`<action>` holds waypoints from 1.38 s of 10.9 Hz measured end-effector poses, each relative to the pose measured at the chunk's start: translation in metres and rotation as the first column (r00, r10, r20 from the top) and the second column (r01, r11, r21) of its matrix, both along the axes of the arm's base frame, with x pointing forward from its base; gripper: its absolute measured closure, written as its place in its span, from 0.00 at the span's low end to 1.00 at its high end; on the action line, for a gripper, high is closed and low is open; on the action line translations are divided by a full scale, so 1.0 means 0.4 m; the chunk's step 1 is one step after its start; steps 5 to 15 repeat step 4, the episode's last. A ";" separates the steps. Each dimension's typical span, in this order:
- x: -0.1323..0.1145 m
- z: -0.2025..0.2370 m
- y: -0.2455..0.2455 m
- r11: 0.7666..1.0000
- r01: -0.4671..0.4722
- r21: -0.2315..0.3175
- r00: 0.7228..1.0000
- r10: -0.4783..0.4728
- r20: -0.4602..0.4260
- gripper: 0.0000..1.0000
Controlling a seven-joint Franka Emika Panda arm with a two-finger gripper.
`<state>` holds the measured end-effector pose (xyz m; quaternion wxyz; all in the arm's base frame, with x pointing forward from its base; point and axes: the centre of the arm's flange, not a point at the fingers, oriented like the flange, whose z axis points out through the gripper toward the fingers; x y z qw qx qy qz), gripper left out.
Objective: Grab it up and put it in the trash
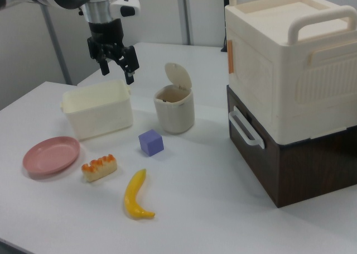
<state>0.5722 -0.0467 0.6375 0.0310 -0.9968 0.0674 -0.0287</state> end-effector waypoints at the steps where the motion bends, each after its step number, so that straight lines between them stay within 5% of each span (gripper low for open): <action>1: 0.000 0.000 -0.009 0.999 0.001 -0.040 1.000 -0.001 -0.002 0.00; 3: -0.001 0.001 -0.021 0.996 0.002 -0.086 1.000 -0.003 -0.004 0.00; 15: -0.001 0.001 -0.022 0.996 0.002 -0.089 1.000 -0.003 -0.004 0.00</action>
